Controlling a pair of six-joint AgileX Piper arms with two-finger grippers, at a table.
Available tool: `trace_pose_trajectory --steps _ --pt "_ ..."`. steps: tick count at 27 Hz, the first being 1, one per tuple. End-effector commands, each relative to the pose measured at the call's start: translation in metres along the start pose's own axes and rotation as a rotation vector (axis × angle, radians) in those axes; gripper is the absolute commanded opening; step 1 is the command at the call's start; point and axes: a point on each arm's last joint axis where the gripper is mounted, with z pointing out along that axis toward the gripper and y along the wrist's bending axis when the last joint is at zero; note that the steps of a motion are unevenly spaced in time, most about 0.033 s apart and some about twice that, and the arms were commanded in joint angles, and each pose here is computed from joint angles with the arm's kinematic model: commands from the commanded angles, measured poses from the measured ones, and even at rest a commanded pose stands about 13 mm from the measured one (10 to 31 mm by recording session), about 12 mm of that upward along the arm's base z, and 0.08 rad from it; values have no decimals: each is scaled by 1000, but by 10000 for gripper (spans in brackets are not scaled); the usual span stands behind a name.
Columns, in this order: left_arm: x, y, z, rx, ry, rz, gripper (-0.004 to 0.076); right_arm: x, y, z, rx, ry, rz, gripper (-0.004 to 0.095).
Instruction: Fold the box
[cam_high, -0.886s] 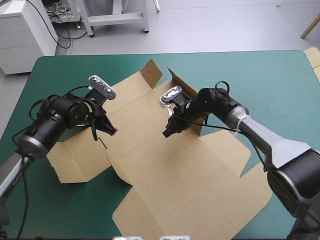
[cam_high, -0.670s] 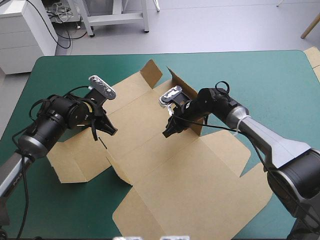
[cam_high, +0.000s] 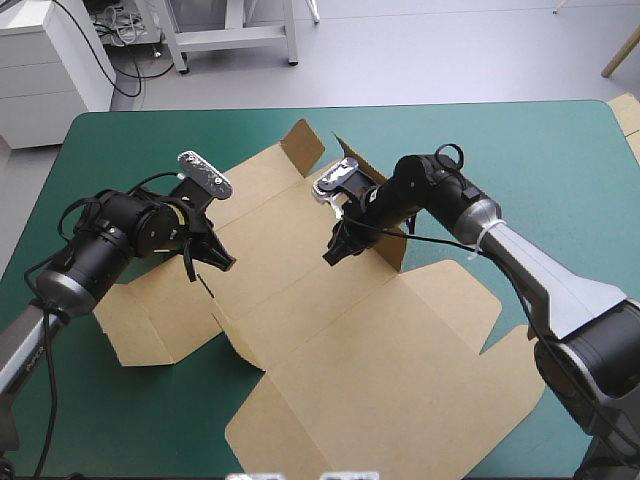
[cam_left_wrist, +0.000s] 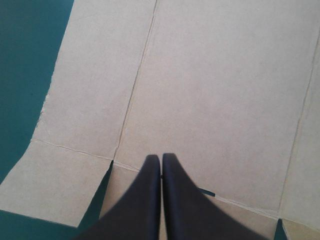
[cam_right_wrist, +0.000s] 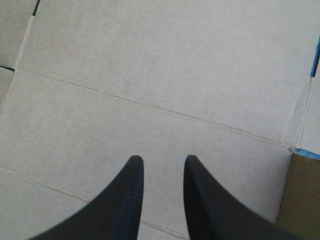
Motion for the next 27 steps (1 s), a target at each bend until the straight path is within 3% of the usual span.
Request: trace_pose_trajectory --steps 1,4,8,13,21,27 --pt "-10 3 -17 -26 -89 -4 -8 -25 8 -51 57 -92 -76 256" --pt "-10 3 -17 -26 -87 -4 -8 -34 6 -74 137 -77 -123 294" --pt "-10 3 -17 -26 -87 -4 -8 -41 5 -96 215 -63 -151 419" --pt "-9 4 -17 -30 -75 0 -8 -41 -5 -126 314 -105 -122 532" --pt "-8 4 -17 -33 -71 2 -8 -15 -45 -176 415 -169 22 540" --pt "-8 4 -17 -32 -69 2 -8 -6 -58 -186 418 -189 78 540"
